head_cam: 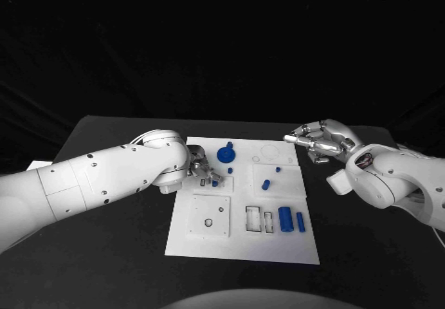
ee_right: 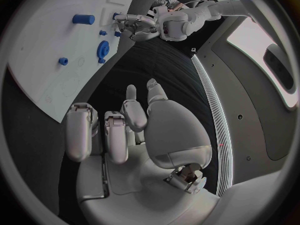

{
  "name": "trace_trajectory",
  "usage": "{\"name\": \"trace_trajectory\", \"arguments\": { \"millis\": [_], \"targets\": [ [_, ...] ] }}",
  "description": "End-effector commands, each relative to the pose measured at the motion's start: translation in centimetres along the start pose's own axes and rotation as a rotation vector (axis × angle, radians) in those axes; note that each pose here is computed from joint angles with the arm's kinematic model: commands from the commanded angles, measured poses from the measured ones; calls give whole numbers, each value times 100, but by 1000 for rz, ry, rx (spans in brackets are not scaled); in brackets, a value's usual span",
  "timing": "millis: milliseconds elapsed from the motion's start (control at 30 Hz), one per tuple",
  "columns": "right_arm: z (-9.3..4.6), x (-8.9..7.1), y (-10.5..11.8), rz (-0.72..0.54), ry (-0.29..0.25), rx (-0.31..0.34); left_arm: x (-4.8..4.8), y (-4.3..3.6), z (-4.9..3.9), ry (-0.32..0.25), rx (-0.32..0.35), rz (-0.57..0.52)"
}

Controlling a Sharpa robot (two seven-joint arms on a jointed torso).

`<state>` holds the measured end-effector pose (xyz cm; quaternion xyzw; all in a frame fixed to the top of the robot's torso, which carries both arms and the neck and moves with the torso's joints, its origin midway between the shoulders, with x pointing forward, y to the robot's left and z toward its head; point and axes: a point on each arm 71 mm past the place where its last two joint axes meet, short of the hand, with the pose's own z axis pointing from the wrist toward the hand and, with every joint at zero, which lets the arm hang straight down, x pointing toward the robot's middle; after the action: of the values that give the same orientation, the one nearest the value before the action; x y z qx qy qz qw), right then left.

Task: Assemble the parts on the task board

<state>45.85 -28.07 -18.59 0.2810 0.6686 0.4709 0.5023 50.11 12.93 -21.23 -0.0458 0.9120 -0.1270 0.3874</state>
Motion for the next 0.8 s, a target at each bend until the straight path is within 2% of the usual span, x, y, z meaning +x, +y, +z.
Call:
{"name": "trace_trajectory", "arguments": {
  "millis": [33, 200, 433, 567, 667, 800],
  "targets": [
    [3, 13, 2, 5, 15, -9, -42, -4, -46, -7, 11, -27],
    [8, 8, -4, 6, 14, -8, -159, 26, -134, -6, 24, -59],
    [17, 3, -21, 7, 14, -4, -425, 118, -225, 44, 29, -102],
    [20, 3, -29, 7, 14, -3, -584, 195, -196, 53, 2, -88],
    [25, 7, -31, 7, 14, -2, -689, 232, -141, 30, -28, -58],
    [35, 16, -32, 8, 15, -3, -787, 239, -61, -15, -61, -23]
  ]
}}
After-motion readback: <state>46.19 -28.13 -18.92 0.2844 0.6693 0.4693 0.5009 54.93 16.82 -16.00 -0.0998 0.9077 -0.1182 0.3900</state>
